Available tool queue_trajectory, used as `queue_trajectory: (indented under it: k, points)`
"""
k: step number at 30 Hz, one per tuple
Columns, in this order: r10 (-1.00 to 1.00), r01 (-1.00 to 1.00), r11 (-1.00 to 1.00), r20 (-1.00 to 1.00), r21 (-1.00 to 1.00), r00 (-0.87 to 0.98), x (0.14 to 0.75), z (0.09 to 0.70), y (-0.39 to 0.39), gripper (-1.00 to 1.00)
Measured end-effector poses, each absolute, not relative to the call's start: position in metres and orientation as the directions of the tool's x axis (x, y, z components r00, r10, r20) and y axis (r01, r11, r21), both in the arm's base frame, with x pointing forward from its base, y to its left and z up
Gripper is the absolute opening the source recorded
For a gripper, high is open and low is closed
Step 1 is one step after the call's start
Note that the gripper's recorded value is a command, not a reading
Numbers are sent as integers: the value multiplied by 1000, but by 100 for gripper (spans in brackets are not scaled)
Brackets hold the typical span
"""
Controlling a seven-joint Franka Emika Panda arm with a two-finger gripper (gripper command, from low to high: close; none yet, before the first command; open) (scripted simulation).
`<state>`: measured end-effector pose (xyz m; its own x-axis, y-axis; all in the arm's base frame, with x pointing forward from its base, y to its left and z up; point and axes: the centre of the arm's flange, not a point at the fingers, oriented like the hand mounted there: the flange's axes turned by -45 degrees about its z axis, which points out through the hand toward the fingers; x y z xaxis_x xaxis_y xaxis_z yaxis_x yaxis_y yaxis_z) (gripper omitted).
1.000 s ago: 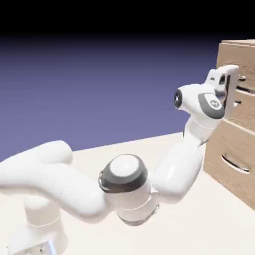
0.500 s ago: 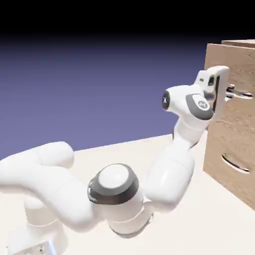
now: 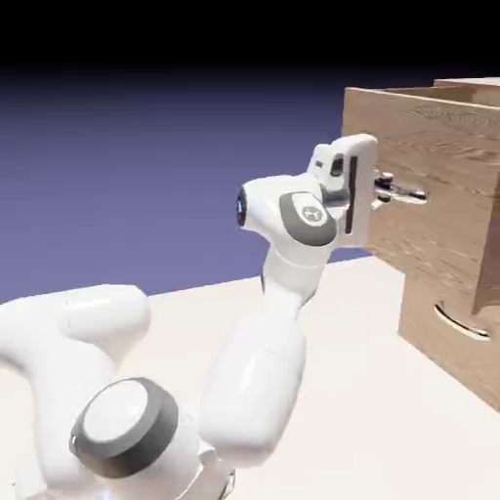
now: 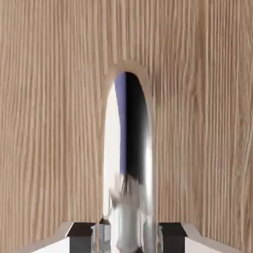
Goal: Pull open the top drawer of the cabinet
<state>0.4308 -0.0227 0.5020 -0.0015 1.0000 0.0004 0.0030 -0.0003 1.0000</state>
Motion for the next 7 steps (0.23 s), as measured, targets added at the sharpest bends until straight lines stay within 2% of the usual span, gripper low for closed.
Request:
queue_trajectory:
  k: [3, 4, 7]
  points:
    - [1000, 3, 0, 0, 1000, -2, 393, 502, -23, -100]
    - [1000, 3, 0, 0, 1000, -2, 383, 502, -23, 100]
    - [1000, -1, -1, 1, 1000, -1, 372, 503, -24, 100]
